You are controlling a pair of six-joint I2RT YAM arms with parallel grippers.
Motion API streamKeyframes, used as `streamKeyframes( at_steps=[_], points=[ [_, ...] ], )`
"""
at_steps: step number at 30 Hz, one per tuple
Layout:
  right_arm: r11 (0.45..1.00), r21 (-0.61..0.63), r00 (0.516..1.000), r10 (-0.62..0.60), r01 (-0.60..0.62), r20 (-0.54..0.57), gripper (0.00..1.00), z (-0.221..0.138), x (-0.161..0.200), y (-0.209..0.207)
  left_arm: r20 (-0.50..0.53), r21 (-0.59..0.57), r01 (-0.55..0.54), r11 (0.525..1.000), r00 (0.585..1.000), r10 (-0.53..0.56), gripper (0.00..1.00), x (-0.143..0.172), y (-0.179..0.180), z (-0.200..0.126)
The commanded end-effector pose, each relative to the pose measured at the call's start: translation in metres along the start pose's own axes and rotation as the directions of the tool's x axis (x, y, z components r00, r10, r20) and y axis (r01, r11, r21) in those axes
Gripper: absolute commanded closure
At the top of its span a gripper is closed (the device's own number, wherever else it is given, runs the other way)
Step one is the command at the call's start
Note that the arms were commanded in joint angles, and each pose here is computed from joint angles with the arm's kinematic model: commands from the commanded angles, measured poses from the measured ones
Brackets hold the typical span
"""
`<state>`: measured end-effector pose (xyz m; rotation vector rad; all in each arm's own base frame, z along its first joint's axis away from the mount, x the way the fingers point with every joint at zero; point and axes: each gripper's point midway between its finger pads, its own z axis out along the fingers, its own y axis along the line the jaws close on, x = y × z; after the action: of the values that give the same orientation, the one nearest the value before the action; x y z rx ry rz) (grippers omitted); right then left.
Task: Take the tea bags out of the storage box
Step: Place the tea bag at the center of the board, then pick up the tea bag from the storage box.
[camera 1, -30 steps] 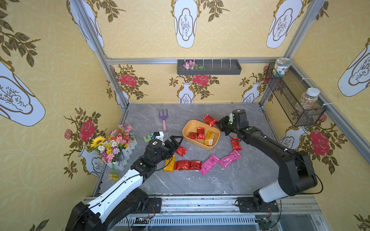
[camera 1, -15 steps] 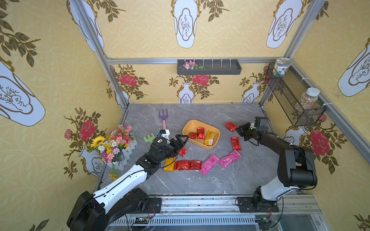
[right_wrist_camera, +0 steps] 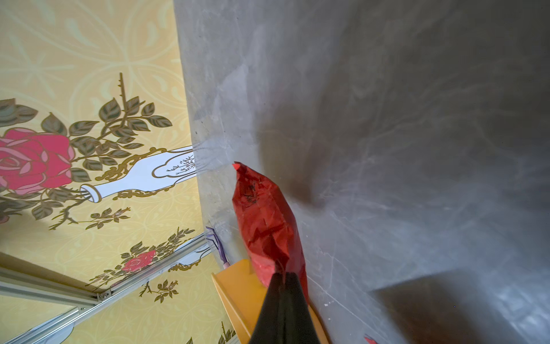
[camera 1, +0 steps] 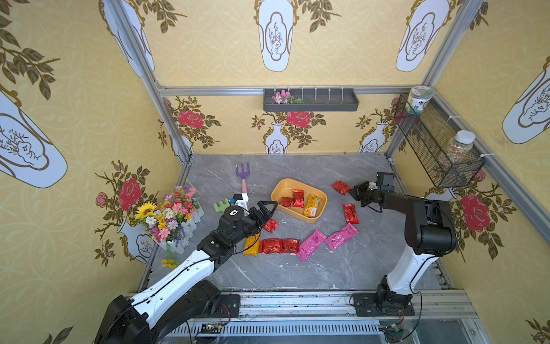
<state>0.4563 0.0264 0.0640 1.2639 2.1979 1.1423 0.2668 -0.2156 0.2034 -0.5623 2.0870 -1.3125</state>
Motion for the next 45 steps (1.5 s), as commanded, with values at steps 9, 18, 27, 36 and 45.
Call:
streamKeyframes(
  at_steps=[9, 18, 27, 36, 45],
  points=[
    [0.999, 0.043, 1.000, -0.024, 0.024, 0.018, 0.74, -0.006, 0.002, -0.021, -0.001, 0.000, -0.014, 1.000, 1.000, 0.014, 0.01, 0.000, 0.001, -0.001],
    [0.956, 0.212, 0.970, -0.225, 0.203, 0.088, 0.42, -0.035, 0.009, -0.014, 0.023, -0.003, -0.038, 0.999, 0.999, 0.038, 0.01, -0.005, -0.006, -0.010],
    [0.683, 0.394, 0.710, -0.697, 0.615, 0.100, 0.25, -0.050, 0.074, 0.062, 0.054, -0.079, -0.134, 0.988, 0.989, 0.139, 0.00, -0.020, -0.020, -0.019],
    [0.407, 0.345, 0.468, -0.876, 0.846, -0.114, 0.19, 0.014, 0.192, 0.107, 0.053, -0.164, -0.168, 0.972, 0.983, 0.178, 0.00, -0.035, -0.004, -0.026],
    [0.383, 0.365, 0.480, -0.846, 0.849, -0.231, 0.16, 0.070, 0.219, 0.089, 0.027, -0.191, -0.115, 0.975, 0.992, 0.122, 0.00, -0.061, 0.024, -0.023]
  ],
)
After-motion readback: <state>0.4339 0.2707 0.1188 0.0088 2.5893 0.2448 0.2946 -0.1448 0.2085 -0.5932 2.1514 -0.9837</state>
